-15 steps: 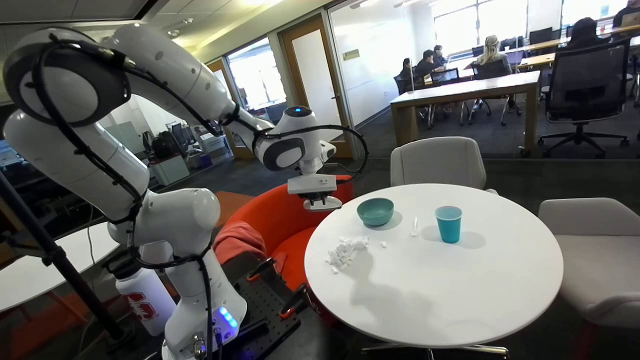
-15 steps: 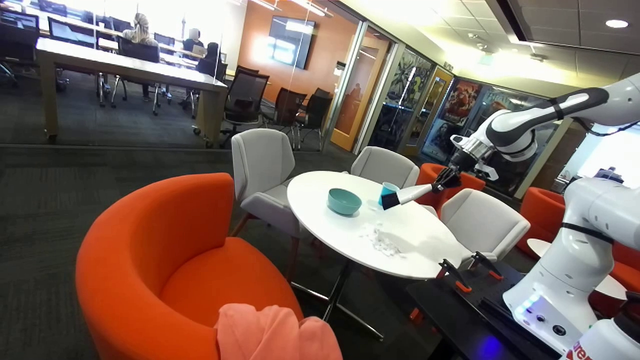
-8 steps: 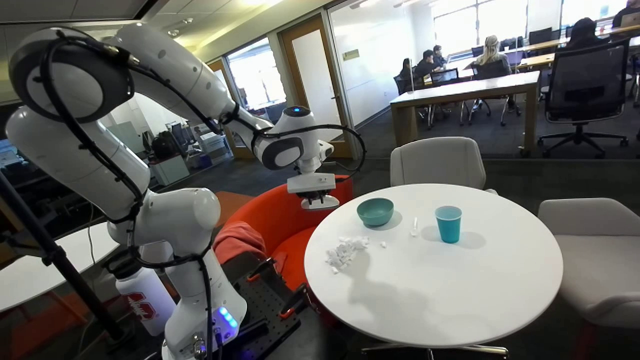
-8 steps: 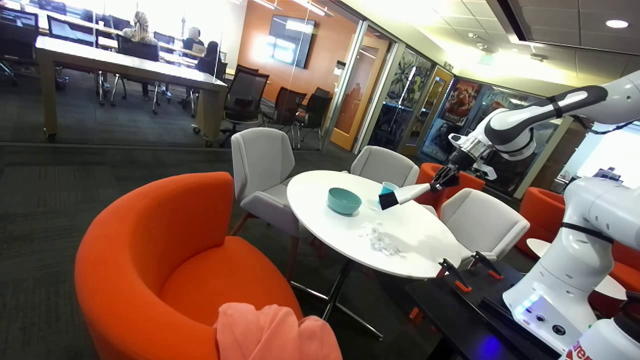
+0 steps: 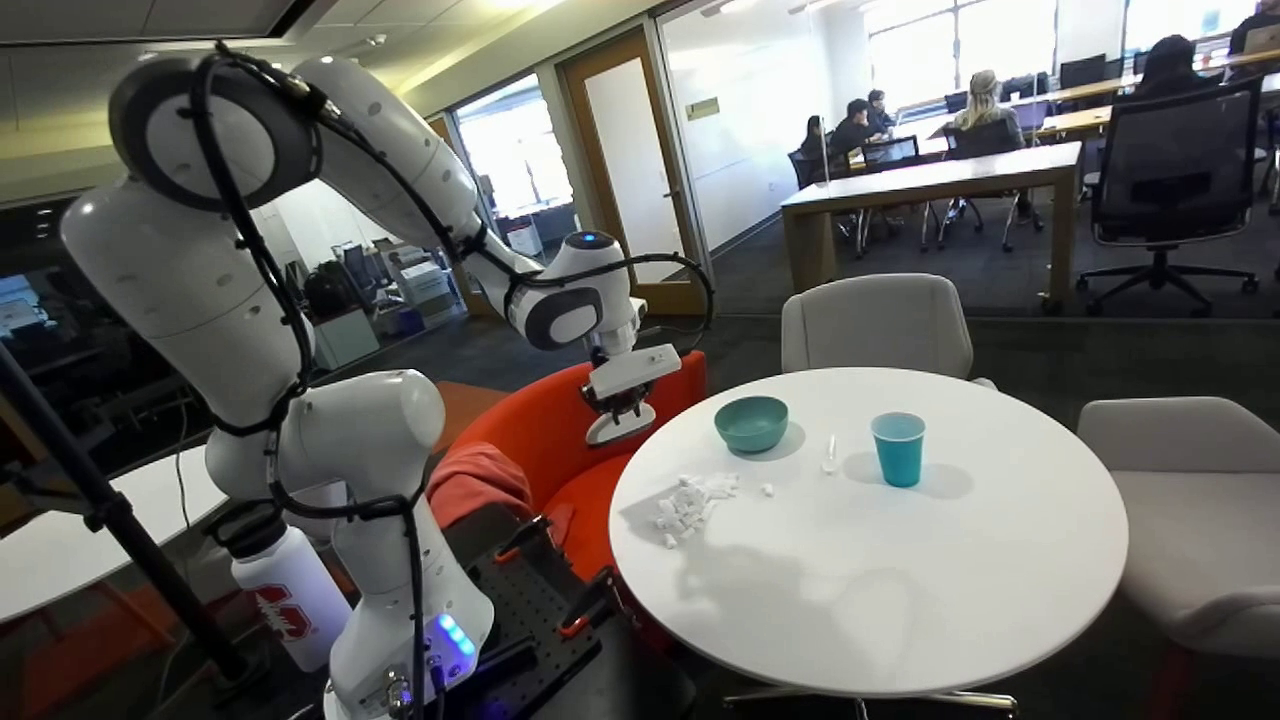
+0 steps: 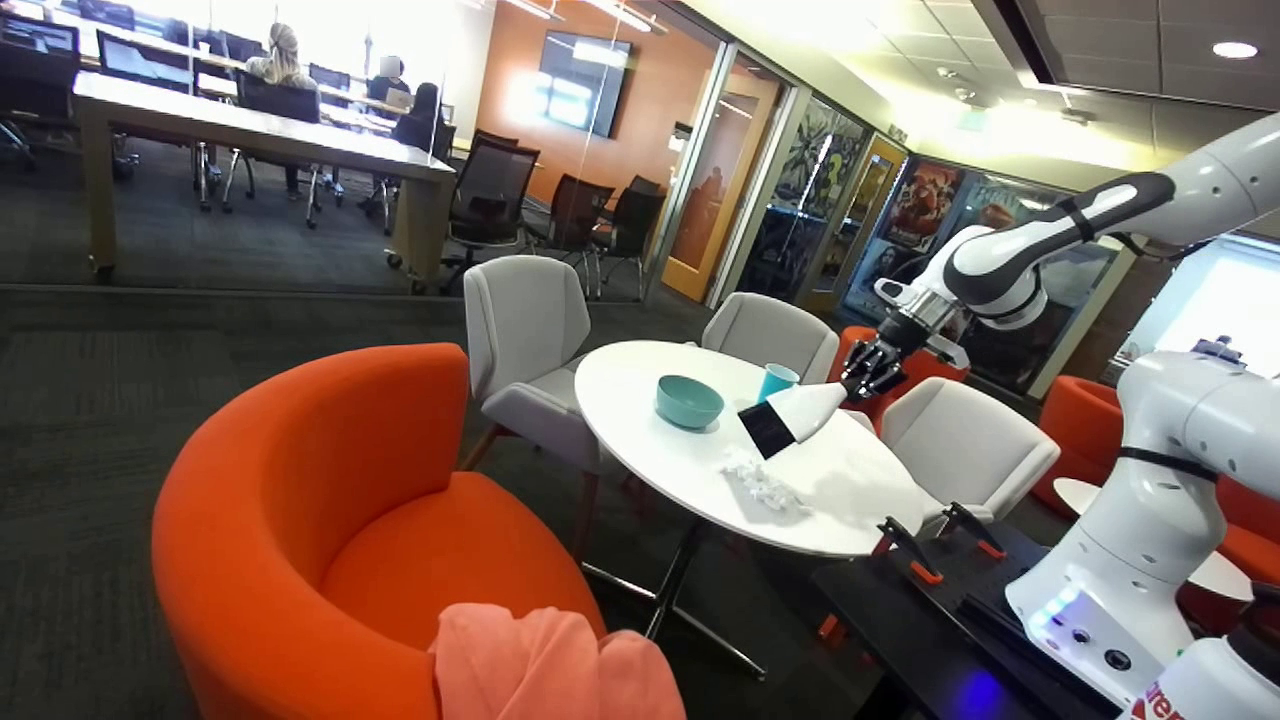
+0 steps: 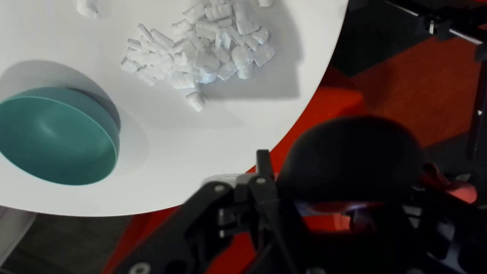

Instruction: Use the brush to sweep the white objects to the right side of the table

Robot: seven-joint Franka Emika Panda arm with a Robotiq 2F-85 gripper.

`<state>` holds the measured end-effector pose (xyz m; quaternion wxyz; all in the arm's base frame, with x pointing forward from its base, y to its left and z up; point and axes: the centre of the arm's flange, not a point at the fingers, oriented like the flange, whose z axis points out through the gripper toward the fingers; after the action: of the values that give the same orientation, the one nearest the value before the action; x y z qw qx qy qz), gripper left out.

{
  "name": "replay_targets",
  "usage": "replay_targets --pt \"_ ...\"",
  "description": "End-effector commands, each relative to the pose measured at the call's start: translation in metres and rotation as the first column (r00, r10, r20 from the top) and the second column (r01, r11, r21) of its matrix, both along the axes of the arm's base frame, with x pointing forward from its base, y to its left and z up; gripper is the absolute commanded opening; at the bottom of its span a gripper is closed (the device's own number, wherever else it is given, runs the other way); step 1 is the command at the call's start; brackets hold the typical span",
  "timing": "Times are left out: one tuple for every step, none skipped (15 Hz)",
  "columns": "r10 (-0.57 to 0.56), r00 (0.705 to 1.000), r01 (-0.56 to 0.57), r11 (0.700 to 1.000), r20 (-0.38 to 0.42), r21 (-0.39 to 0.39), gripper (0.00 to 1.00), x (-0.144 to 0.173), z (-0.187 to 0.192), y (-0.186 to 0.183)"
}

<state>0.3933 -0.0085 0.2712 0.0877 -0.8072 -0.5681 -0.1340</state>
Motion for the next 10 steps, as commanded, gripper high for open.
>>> replay_targets --pt "0.086 0.993 -0.082 0.996 0.081 -0.043 0.14 0.018 -0.032 0.003" --pt "0.091 0.991 -0.086 0.995 0.101 -0.058 0.14 0.022 -0.035 0.0" --pt "0.096 0.989 -0.089 0.994 0.112 -0.071 0.14 0.024 -0.036 -0.002" --pt "0.08 0.994 -0.076 0.996 0.073 -0.051 0.39 0.006 -0.012 -0.001" --pt "0.086 0.993 -0.081 0.995 0.082 -0.06 0.39 0.007 -0.014 -0.003" --pt "0.085 0.993 -0.08 0.995 0.083 -0.065 0.39 0.007 -0.015 -0.003" --pt "0.086 0.993 -0.08 0.994 0.083 -0.068 0.39 0.007 -0.015 -0.003" --pt "0.086 0.993 -0.081 0.994 0.083 -0.068 0.14 0.007 -0.015 -0.003" --pt "0.112 0.99 -0.107 0.992 0.083 -0.063 0.14 0.013 -0.022 -0.003" --pt "0.128 0.988 -0.122 0.99 0.087 -0.075 0.14 0.017 -0.028 -0.002"
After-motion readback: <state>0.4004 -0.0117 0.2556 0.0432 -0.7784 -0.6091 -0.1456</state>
